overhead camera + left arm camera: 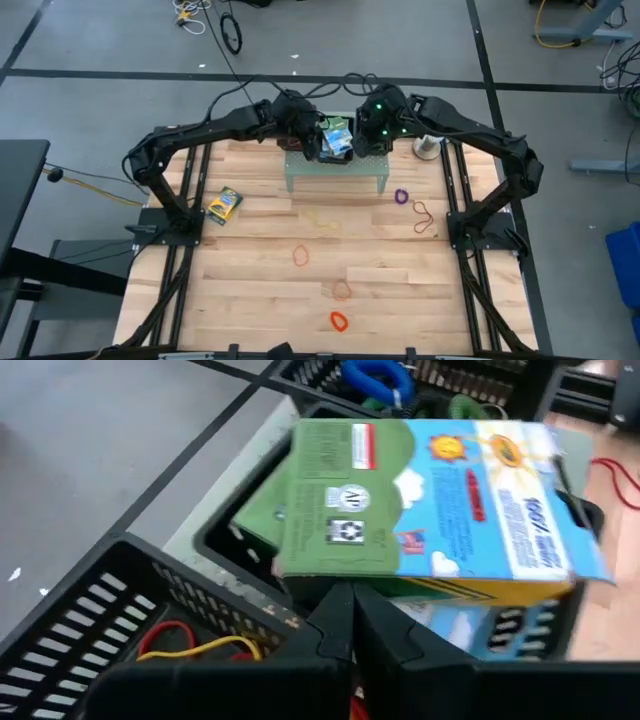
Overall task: Pick & Place Office Desk Supplies
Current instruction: Put the crayon box on the middle black bin on the shelf
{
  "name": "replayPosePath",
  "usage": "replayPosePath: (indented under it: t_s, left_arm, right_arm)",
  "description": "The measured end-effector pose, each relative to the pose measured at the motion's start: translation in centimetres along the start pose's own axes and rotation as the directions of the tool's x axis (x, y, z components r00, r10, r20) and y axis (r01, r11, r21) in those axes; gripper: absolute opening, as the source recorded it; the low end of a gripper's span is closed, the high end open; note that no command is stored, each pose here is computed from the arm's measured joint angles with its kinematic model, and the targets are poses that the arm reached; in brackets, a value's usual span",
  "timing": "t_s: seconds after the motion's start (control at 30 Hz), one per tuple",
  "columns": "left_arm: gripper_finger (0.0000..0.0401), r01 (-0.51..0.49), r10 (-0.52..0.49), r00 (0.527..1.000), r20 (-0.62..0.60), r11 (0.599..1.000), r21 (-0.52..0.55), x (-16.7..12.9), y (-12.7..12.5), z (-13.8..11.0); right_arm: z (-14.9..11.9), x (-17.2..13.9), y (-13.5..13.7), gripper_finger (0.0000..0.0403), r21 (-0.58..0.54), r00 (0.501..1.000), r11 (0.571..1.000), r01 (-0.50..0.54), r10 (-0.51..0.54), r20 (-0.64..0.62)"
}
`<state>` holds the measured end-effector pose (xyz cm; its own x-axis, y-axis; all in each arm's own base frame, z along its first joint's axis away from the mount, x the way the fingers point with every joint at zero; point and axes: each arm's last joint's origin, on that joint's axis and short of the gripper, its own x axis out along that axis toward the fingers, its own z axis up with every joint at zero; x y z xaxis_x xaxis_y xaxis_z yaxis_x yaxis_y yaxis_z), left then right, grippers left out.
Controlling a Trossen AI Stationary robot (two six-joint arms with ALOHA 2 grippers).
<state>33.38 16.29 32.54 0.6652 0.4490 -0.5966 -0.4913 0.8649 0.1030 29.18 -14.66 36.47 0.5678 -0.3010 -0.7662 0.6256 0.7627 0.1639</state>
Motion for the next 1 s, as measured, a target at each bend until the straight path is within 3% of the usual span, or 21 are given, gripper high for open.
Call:
replayPosePath:
  t_s: [0.13, 0.27, 0.77, 1.0]
  left_arm:
    - [0.0007, -0.012, 0.012, 1.000, 0.015, 1.000, -0.017, 0.3, 0.6, 0.1]
    - [0.0007, 0.004, -0.003, 0.999, 0.045, 0.999, -0.034, 0.5, 0.8, 0.4]
    - [0.0007, 0.001, 0.002, 0.998, 0.069, 0.998, -0.055, 1.1, 1.0, 0.5]
    - [0.0007, -0.026, 0.033, 0.993, 0.111, 0.998, -0.065, -1.6, 2.0, 1.2]
  right_arm:
    - [-0.3, 0.3, -0.9, 0.0007, 0.011, 0.996, 0.997, 0.073, -0.073, -0.044]
    - [-0.5, 1.3, -0.9, 0.0007, 0.010, 0.995, 0.998, 0.069, -0.068, -0.068]
    - [-0.1, 2.1, 0.8, 0.0007, 0.016, 0.993, 0.993, -0.113, 0.114, -0.039]
    - [-0.4, 0.6, 0.1, 0.0007, 0.022, 1.000, 1.000, -0.004, 0.005, -0.028]
